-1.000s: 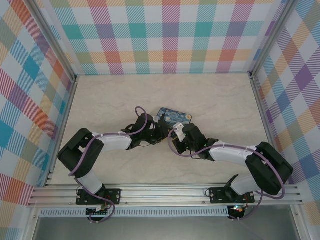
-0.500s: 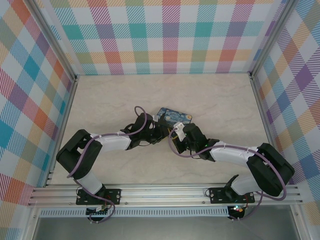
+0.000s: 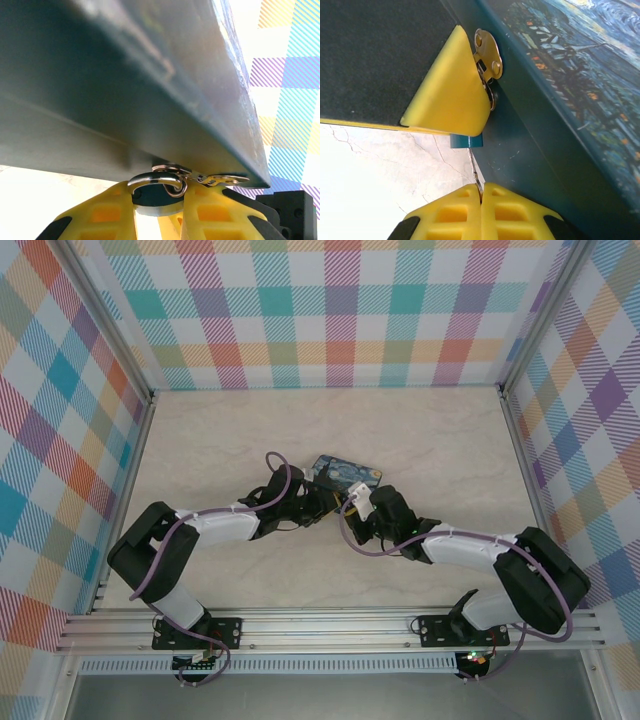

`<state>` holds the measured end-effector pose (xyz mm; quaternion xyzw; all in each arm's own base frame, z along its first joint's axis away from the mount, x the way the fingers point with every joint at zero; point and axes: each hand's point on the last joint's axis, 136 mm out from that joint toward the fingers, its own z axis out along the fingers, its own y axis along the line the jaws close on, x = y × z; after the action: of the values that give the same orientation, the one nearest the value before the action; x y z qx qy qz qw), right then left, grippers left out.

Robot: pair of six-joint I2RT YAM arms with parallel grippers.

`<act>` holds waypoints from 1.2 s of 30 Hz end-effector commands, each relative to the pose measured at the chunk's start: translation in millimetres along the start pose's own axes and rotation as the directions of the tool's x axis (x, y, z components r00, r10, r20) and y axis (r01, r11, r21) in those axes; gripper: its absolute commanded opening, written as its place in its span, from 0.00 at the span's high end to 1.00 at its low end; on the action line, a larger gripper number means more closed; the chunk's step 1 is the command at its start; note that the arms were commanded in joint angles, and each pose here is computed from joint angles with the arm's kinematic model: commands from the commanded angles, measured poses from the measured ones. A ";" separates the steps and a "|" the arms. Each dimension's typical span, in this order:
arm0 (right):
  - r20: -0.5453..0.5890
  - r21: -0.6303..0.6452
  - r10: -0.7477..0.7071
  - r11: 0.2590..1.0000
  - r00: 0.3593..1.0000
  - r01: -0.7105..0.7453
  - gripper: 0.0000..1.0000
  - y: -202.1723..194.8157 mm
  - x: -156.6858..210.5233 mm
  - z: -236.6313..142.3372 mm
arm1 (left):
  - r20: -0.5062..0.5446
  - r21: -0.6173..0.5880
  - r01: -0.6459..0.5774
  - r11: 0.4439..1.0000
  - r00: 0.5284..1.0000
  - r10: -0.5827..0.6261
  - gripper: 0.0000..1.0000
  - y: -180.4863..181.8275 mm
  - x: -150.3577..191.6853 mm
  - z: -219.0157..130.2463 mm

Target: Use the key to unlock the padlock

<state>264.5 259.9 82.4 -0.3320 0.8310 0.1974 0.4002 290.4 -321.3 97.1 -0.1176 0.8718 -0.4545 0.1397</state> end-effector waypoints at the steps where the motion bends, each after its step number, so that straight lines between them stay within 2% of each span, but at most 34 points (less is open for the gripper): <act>1: 0.188 -0.005 -0.015 1.000 0.982 0.016 0.95 -1.8 -50.4 -13.1 | -0.064 0.098 -0.036 0.995 0.997 0.042 0.92 -34.2 14.3 -6.9; 36: 0.170 -0.136 0.063 0.990 0.983 -0.040 0.97 16.0 -50.1 1.7 | -0.059 0.111 0.014 0.994 0.998 -0.008 0.96 -43.5 13.2 -0.7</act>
<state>263.5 268.5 80.9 -0.3210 0.8295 0.2427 0.3873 294.2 -318.6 95.9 -0.1492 0.8702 -0.4495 0.1360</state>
